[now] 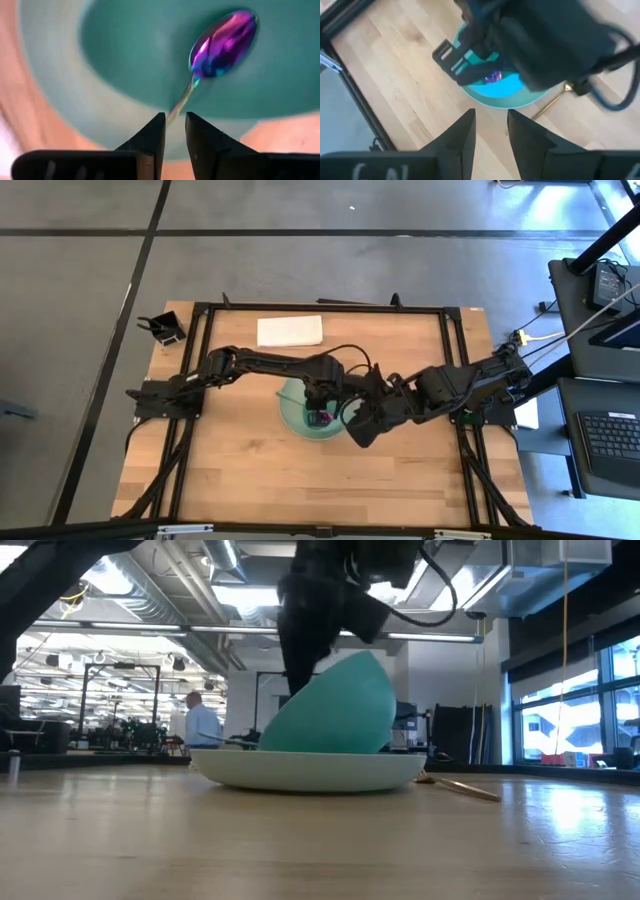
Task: Set table place
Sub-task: Adjust the blue bowl on the blue plate
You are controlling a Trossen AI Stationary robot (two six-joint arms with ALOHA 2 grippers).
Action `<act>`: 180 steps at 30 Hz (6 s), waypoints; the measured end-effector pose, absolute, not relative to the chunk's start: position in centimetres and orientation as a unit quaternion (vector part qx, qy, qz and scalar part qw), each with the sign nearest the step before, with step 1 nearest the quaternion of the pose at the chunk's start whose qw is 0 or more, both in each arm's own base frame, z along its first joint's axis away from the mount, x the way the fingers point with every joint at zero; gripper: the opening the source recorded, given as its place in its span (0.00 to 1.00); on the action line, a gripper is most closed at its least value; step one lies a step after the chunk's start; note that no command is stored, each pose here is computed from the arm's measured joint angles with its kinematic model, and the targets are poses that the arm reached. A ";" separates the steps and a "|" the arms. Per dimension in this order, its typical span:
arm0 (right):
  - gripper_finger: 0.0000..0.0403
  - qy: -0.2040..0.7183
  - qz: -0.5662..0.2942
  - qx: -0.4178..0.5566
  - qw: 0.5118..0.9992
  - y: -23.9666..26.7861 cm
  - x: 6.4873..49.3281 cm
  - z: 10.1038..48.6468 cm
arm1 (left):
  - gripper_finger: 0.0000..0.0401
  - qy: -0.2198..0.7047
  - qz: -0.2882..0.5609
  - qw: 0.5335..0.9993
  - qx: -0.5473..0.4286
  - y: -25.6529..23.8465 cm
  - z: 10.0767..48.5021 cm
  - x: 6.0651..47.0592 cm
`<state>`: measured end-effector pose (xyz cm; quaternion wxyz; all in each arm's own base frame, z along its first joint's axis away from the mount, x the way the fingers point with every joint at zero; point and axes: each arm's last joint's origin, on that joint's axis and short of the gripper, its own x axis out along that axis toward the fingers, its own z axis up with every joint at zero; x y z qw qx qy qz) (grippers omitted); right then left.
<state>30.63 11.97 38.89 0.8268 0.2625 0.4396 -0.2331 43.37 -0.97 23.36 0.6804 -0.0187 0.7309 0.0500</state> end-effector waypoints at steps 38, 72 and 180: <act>0.28 0.474 -0.311 0.472 0.675 4.4 41.0 29.9 | 0.17 0.475 0.352 0.806 0.041 12.8 48.0 24.5; 0.28 0.481 -0.116 0.481 0.723 2.5 42.5 32.5 | 0.17 0.488 0.372 0.790 -0.003 17.6 47.8 21.5; 0.29 0.515 0.313 -0.281 0.747 2.9 42.6 28.3 | 0.17 0.527 0.328 0.780 -0.079 15.3 42.5 26.3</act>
